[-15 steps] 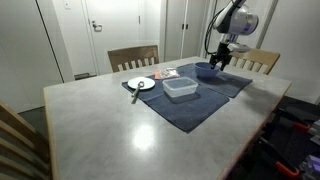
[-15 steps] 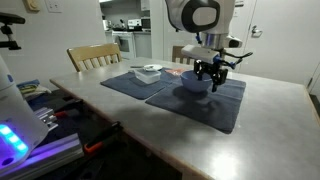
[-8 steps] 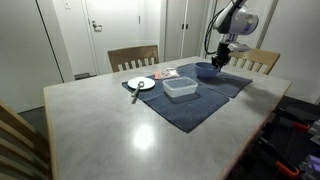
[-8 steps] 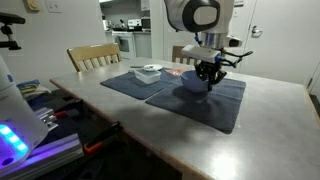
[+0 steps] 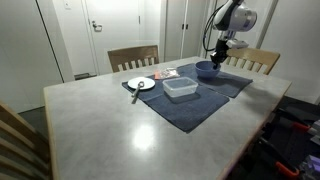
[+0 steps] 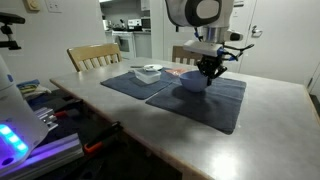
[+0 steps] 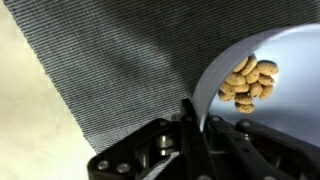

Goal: Pour the contents of the bowl into the tupperware

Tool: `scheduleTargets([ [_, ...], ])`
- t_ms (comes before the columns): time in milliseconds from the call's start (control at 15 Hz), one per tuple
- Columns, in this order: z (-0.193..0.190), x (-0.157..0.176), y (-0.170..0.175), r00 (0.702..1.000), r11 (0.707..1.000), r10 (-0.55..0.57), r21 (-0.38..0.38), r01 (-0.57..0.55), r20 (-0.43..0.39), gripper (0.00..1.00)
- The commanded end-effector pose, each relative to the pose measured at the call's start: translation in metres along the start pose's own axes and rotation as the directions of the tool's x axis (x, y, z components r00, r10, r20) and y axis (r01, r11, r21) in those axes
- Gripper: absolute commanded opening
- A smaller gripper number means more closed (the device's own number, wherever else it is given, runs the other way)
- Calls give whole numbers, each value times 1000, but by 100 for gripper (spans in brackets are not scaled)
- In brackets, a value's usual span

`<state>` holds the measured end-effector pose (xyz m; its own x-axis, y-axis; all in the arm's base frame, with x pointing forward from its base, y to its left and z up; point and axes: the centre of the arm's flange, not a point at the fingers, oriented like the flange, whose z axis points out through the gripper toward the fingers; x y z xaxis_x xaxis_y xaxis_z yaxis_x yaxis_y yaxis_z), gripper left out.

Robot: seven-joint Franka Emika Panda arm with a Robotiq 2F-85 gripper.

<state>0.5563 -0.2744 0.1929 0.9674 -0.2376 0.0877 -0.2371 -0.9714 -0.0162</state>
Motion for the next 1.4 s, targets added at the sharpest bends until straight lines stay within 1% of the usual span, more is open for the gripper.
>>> scheduleTargets([
  [0,-5,3,-1,1000,1000,-8,-19,8,22,1],
  [533,-21,3,-19,1000,999,-13,-43,13,16,1],
  [667,-30,3,-26,1000,999,-21,-41,22,15,1],
  [1000,-67,6,-42,998,998,-56,-13,57,35,1],
  [1333,-104,8,-63,993,996,-84,-5,85,85,1],
])
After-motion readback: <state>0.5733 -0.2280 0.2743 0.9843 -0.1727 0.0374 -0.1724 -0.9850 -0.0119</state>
